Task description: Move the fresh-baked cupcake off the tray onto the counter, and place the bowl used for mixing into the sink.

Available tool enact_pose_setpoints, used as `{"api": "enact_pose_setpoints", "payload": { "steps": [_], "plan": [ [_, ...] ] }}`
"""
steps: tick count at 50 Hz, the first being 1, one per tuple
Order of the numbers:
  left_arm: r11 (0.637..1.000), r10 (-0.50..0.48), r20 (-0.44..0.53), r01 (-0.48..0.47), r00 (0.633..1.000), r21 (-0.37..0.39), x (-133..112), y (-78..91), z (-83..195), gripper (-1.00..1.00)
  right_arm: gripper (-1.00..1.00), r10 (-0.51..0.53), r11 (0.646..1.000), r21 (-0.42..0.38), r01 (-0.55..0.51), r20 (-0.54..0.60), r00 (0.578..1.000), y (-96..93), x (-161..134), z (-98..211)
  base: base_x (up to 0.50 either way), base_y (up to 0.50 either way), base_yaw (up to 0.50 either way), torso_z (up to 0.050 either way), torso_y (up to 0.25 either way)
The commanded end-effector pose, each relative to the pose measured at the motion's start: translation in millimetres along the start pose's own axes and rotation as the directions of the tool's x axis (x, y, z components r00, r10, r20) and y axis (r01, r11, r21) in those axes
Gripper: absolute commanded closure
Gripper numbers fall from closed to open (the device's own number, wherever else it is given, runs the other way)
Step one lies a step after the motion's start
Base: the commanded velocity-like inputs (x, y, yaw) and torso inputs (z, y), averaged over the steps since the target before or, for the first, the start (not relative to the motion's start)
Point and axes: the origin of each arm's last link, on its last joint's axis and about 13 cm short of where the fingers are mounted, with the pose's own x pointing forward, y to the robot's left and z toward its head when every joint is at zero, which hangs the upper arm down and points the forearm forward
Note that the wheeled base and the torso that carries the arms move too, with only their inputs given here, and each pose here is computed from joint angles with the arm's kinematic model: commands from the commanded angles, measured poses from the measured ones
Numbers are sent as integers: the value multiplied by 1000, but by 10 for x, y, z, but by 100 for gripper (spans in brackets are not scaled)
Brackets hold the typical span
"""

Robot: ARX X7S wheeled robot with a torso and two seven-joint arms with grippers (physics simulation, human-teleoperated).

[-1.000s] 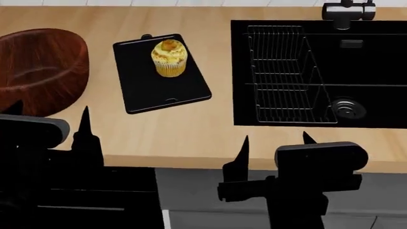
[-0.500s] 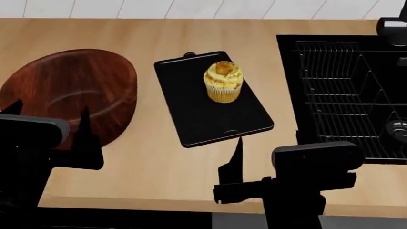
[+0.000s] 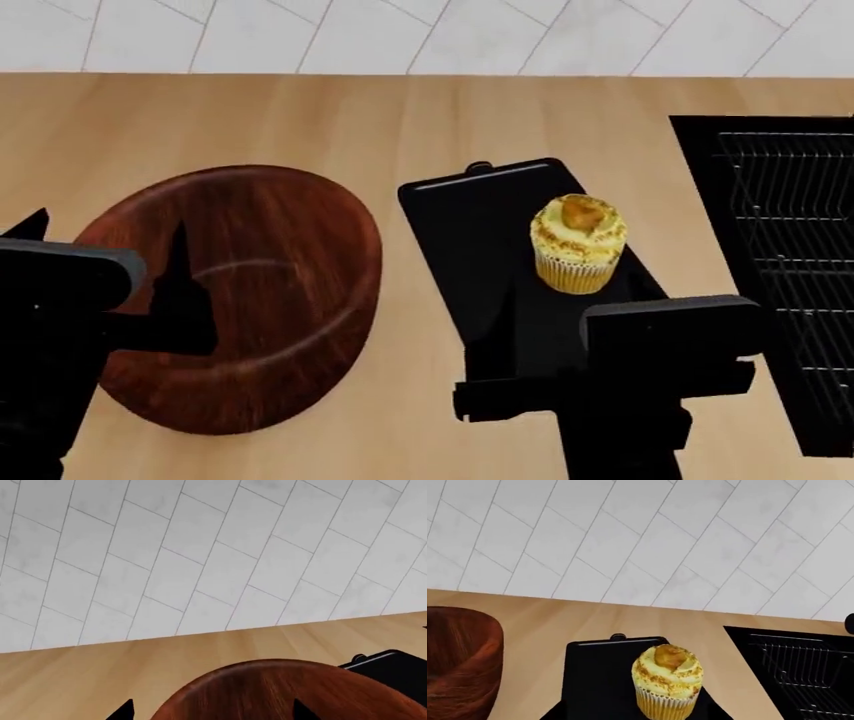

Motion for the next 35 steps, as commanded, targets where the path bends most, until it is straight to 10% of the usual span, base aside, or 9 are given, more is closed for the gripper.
{"api": "enact_pose_setpoints", "payload": {
  "steps": [1,35],
  "plan": [
    [1000,-3,-1,3,1000,-3,5,-4,-10,-100,-100,-18,1000,14,17,8,1000,-30,16,-13,332,24,0,0,0],
    [1000,-12,-2,12,1000,-2,-3,-11,3,-100,-100,-122,991,49,128,-105,987,-99,-90,60,186,24,0,0,0]
  ]
}}
